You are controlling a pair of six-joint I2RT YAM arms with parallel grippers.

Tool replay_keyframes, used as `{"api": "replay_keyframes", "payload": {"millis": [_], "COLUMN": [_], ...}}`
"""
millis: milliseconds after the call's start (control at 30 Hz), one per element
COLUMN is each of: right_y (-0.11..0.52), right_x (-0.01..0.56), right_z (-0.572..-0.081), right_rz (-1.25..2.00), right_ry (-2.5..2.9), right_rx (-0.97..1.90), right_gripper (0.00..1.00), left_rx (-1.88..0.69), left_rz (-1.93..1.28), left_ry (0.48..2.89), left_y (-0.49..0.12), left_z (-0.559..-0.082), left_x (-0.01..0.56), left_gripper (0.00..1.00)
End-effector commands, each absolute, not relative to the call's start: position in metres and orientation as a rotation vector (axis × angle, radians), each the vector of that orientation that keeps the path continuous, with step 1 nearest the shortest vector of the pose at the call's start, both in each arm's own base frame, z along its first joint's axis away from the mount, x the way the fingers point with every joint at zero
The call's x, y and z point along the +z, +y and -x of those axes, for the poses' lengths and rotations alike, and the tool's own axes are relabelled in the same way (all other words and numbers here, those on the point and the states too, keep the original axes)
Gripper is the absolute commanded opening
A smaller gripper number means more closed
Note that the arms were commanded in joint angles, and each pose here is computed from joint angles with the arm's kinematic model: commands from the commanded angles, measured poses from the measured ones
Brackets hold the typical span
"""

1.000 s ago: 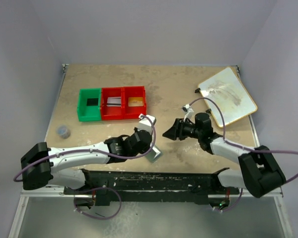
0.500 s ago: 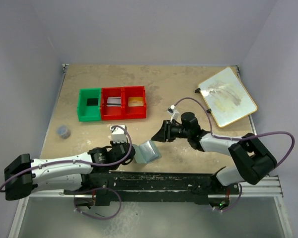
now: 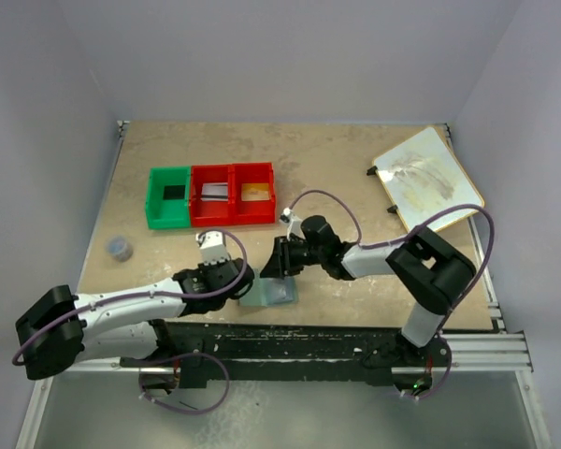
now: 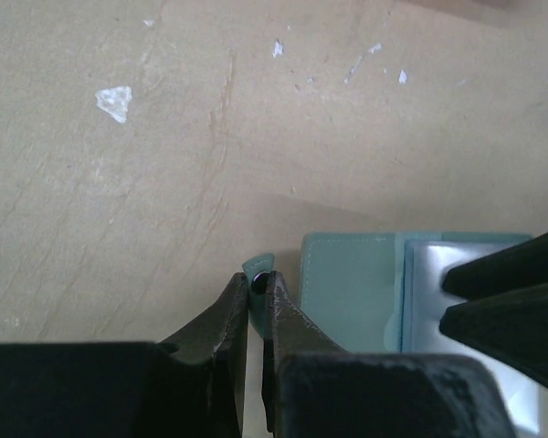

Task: Take the credit cards out of the card holder

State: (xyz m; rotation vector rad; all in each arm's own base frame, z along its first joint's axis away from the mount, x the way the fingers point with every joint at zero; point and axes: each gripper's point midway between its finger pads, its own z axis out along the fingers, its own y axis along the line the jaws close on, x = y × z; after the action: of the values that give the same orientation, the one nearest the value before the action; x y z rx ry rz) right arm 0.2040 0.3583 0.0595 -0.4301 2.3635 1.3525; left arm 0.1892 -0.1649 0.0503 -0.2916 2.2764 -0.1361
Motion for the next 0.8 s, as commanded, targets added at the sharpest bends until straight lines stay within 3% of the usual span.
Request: {"api": "replay_keyframes", "payload": {"millis": [0, 300, 400, 467, 600, 767], "right_y": [0.380, 0.374, 0.374, 0.376, 0.375, 0.376], "right_x": [0.069, 0.039, 0.024, 0.022, 0.021, 0.027], "right_z": [-0.207, -0.222, -0.220, -0.218, -0.222, -0.225], "right_rz": [0.460, 0.348, 0.335, 0.328, 0.296, 0.276], "right_ry": [2.301, 2.445, 2.504, 2.508, 2.509, 2.488], "right_rx": [1.401, 1.136, 1.117, 1.137, 1.109, 1.118], "right_gripper": [0.39, 0.39, 0.38, 0.38, 0.38, 0.37], "left_rx": [-0.301, -0.262, -0.262, -0.285, -0.358, -0.485], "left_rz": [0.343, 0.314, 0.363, 0.397, 0.401, 0.288], "left_ry": [2.207, 2.260, 2.232, 2.188, 2.118, 2.166], "left_y": [-0.183, -0.184, -0.172, -0.164, -0.163, -0.197], "left_z": [-0.217, -0.220, -0.216, -0.216, -0.218, -0.217], "left_x": [0.077, 0.076, 0.091, 0.108, 0.146, 0.151], "left_gripper": [0.02, 0.10, 0.41, 0.56, 0.59, 0.59]}}
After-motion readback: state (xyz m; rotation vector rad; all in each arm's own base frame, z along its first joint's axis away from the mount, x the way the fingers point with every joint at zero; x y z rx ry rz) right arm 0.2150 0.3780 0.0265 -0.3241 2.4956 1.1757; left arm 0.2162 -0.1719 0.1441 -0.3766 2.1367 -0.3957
